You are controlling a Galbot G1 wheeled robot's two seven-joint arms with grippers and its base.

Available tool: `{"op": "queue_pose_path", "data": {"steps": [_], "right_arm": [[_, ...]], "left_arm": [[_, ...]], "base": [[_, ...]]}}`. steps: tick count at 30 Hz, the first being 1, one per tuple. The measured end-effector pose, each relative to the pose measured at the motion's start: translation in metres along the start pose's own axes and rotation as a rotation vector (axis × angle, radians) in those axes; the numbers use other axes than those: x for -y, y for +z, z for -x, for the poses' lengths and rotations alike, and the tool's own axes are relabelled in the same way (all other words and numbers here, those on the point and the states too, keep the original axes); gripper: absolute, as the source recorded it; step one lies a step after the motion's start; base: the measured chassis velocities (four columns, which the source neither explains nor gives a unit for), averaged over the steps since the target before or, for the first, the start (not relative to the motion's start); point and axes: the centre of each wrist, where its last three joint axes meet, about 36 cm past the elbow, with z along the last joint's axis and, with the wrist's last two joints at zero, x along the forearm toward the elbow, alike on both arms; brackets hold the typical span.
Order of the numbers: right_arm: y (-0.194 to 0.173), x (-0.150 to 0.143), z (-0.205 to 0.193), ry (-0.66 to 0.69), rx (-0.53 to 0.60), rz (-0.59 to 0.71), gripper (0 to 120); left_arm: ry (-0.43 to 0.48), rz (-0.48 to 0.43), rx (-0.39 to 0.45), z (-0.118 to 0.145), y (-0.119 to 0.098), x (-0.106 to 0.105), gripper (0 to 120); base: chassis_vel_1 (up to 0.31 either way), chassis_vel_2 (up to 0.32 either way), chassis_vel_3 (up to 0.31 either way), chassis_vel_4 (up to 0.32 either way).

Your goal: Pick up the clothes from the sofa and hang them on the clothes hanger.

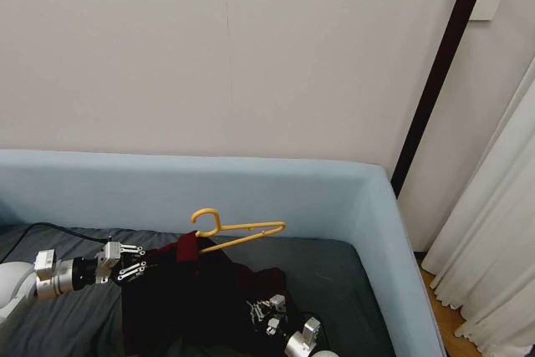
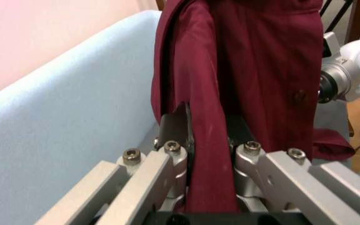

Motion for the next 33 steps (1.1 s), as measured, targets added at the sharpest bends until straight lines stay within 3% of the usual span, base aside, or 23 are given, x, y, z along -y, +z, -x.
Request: {"op": "queue_pose_path", "data": {"steps": [5, 9, 15, 21, 33], "right_arm": [[-0.017, 0.002, 0.002, -0.007, 0.061, 0.007, 0], [-0.071, 0.014, 0.009, -0.021, 0.180, 0.018, 0], [-0.133, 0.038, 0.009, -0.026, 0.248, -0.057, 0], [-0.171, 0.051, 0.008, -0.001, 0.293, -0.112, 0], [-0.212, 0.043, 0.015, -0.055, 0.365, -0.158, 0]], "left_arm": [[-0.003, -0.001, 0.009, 0.002, 0.002, 0.001, 7], [-0.010, 0.004, 0.024, 0.004, 0.004, 0.003, 7], [-0.028, 0.012, 0.059, 0.007, 0.005, 0.005, 7], [-0.021, 0.016, 0.063, 0.008, 0.004, 0.005, 7], [-0.018, 0.029, 0.035, 0.006, 0.004, 0.002, 7]], "base": [[0.000, 0.000, 0.000, 0.000], [0.000, 0.000, 0.000, 0.000], [0.000, 0.000, 0.000, 0.000], [0.000, 0.000, 0.000, 0.000], [0.000, 0.000, 0.000, 0.000]]}}
